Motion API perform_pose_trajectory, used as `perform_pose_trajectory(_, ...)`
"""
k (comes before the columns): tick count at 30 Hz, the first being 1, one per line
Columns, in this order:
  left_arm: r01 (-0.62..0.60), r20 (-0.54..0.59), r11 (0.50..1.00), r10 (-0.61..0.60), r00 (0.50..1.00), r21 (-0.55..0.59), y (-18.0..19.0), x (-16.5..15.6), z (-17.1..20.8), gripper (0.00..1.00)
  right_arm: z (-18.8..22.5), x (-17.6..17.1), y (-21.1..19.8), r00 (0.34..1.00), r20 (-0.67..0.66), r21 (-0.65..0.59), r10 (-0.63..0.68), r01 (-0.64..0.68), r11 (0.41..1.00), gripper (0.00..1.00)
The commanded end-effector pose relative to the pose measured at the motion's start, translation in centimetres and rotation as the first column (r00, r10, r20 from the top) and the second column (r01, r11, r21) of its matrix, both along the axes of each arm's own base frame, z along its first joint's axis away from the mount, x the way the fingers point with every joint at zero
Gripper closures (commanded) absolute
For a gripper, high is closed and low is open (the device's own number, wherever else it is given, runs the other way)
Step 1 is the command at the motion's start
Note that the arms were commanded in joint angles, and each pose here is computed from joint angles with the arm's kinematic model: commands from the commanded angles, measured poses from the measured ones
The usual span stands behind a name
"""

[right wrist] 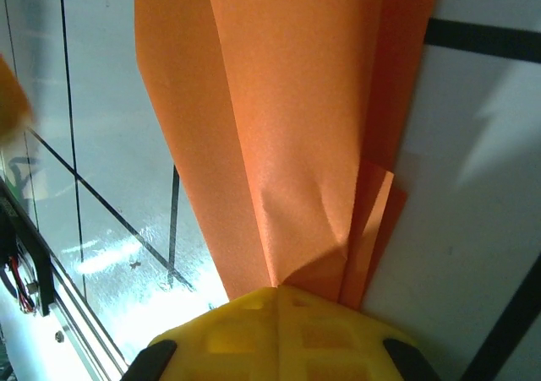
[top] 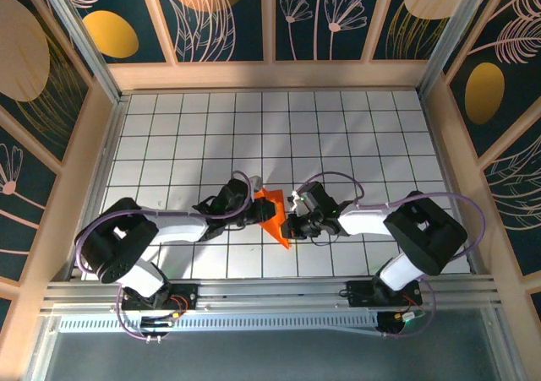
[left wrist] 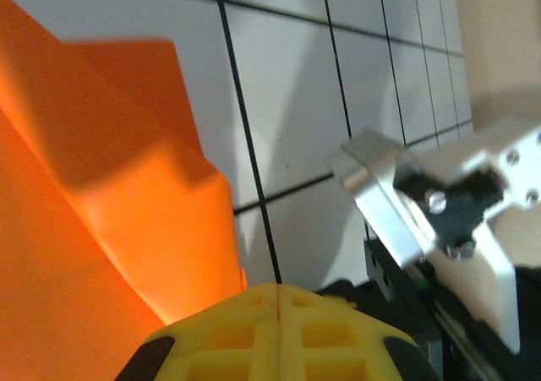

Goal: Fold a paper plane with a square sheet of paper (fold left side to right side)

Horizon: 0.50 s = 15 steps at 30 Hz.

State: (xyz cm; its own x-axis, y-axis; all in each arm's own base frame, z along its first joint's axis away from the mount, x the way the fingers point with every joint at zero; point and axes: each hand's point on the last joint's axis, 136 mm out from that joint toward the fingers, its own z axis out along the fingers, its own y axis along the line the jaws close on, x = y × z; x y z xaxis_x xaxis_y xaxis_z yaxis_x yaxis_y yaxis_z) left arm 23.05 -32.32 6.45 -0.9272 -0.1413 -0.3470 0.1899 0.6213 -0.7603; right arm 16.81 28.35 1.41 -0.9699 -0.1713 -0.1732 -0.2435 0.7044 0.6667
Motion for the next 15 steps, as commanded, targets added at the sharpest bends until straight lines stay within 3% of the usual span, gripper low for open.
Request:
perform_pose_trajectory(1,0.014,-0.004,0.999,-0.015,1.000,-0.052,-1.2,-0.4,0.1,1.00,-4.2,-2.2,-3.5,0.997,-0.078,-0.167,-0.008,-0.005,0.986,1.00)
perform_pose_trajectory(15,-0.027,-0.074,0.999,0.030,0.997,0.035,-0.9,-0.2,-3.6,1.00,-4.8,-2.5,-4.2,0.995,-0.096,-0.206,-0.004,-0.016,0.979,1.00)
